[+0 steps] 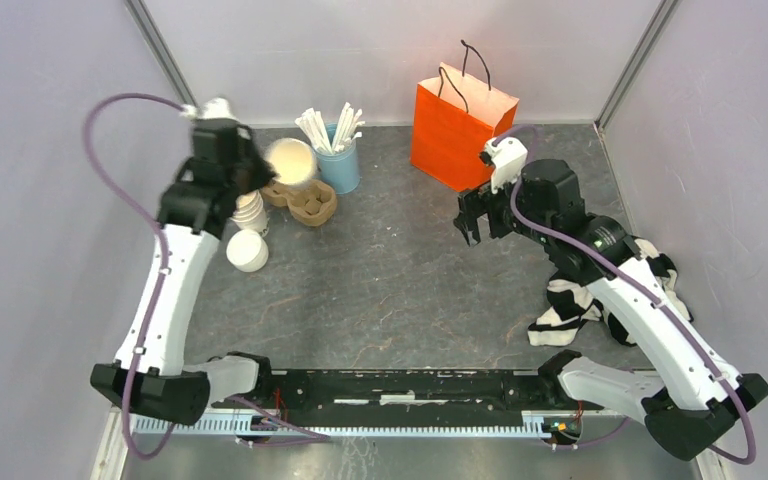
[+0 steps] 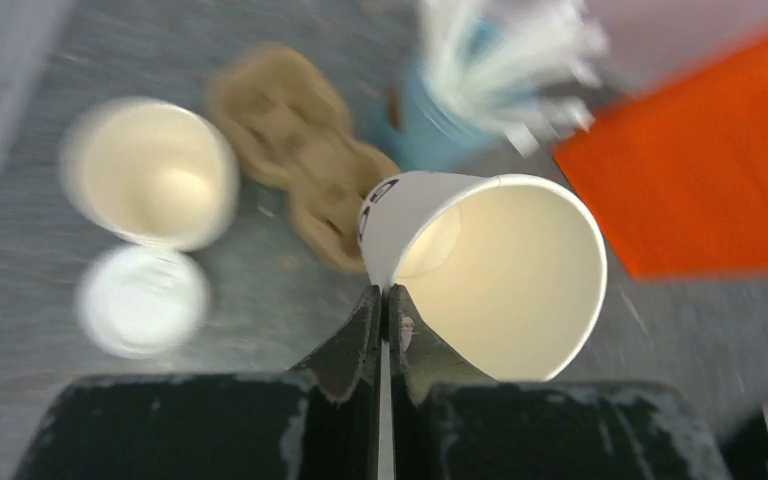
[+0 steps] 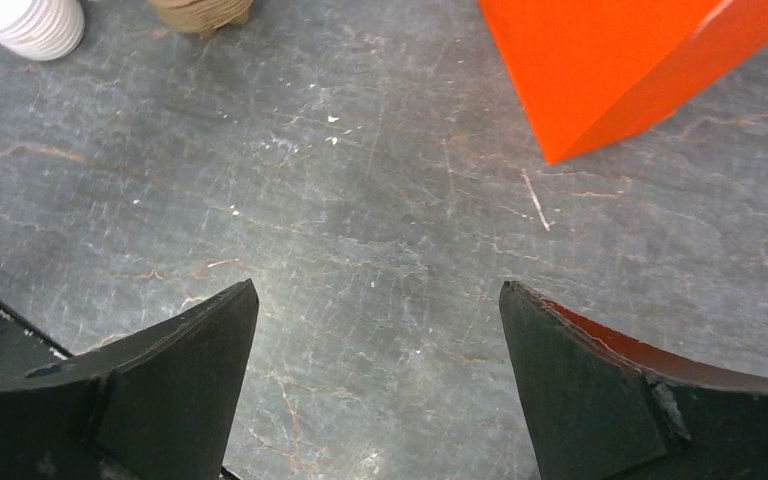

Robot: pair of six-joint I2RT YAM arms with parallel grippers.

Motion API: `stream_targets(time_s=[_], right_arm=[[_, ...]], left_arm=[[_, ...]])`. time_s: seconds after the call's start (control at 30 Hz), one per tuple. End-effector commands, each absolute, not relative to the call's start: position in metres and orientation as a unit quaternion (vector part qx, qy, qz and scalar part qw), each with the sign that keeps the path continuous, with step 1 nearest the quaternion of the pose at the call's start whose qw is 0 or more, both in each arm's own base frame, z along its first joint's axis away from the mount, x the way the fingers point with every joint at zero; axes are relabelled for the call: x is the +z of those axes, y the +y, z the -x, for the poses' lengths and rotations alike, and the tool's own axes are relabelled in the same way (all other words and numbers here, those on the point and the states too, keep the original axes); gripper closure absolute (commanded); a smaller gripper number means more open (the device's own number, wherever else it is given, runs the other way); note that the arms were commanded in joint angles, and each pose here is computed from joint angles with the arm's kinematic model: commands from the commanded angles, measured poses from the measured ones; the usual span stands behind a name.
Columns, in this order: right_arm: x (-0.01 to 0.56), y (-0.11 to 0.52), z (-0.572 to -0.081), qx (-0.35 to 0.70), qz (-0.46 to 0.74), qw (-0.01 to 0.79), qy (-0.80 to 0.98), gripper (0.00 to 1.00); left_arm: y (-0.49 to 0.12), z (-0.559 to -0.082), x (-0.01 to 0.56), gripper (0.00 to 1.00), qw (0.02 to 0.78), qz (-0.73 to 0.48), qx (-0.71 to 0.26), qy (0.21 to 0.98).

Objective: Pack the takeout coffee

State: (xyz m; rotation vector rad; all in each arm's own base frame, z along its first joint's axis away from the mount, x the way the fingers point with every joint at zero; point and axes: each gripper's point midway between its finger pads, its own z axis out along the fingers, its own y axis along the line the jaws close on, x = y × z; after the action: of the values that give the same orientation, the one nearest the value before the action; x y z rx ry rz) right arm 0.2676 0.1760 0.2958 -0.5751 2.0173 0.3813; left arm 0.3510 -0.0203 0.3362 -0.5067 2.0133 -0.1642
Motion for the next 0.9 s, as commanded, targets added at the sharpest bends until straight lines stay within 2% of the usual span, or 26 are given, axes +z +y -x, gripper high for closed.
stream_targets(time_s=[0.0, 0.27, 0.43, 0.6, 0.87], right_arm=[[0.336, 0.152, -0.266, 0.127, 0.198, 0.536, 0.811, 0.02], [0.339, 0.12, -0.241, 0.107, 0.146, 0.553, 0.813, 0.02], [0.337, 0.11, -0.23, 0.111, 0.122, 0.553, 0.816, 0.02], [0.337, 0.111, -0.227, 0.122, 0.112, 0.555, 0.815, 0.02], [0.333, 0.116, -0.226, 0.136, 0.11, 0.552, 0.816, 0.02]], left_arm=[[-0.13, -0.335, 0.297, 0.98, 0.465, 0.135, -0.172, 0.858], [-0.289, -0.276, 0.215, 0.98, 0.395, 0.001, -0.269, 0.879], [-0.348, -0.251, 0.186, 0.98, 0.364, -0.083, -0.272, 0.887], [-0.376, -0.24, 0.16, 0.98, 0.331, -0.13, -0.264, 0.897], [-0.402, -0.231, 0.153, 0.98, 0.32, -0.176, -0.255, 0.895]])
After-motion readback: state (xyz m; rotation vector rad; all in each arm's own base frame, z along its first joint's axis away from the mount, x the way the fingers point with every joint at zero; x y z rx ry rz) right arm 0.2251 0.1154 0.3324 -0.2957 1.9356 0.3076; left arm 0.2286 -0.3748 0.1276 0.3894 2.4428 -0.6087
